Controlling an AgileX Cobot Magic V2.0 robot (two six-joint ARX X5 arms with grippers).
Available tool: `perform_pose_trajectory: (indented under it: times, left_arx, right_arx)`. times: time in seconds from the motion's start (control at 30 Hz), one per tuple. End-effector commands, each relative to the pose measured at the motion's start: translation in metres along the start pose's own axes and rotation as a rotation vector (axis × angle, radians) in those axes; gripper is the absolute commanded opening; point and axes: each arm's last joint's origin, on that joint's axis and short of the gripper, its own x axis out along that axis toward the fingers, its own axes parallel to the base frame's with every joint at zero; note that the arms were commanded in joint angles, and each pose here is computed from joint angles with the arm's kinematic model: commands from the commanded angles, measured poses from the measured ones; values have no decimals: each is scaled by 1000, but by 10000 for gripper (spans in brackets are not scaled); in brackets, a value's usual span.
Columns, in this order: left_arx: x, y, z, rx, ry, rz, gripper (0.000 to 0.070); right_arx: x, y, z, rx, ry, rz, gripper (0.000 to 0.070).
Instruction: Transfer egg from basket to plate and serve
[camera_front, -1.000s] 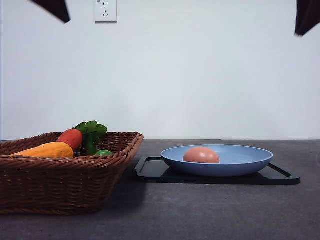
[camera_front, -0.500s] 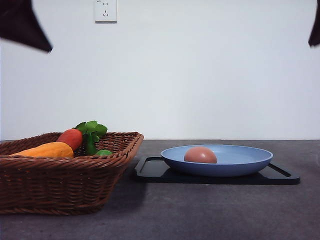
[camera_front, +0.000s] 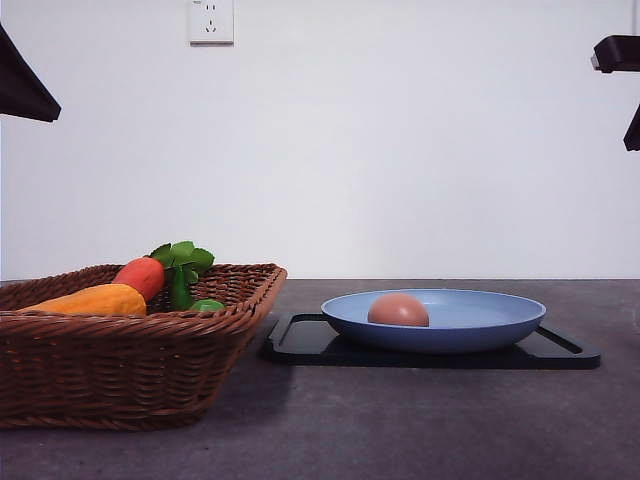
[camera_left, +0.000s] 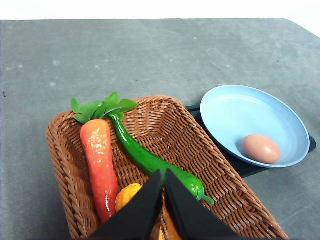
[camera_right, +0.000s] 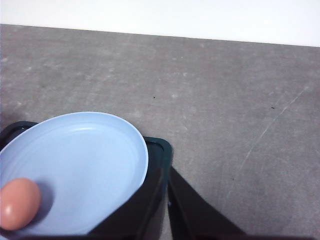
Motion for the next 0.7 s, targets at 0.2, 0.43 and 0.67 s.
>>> perform_pose_trajectory:
  times: [0.2,0.43,0.67]
  left_arx:
    - [0,-1,3,-5,-13,-5,0]
    - [-45,-10,0,79,-133,-12,0]
    - [-85,-6,-15,290,-325,138,0]
  right_arx:
    - [0,1,2,13,-12,5,0]
    - [0,1,3,14,-15,5,0]
    - [0,1,3,14,-15,5,0]
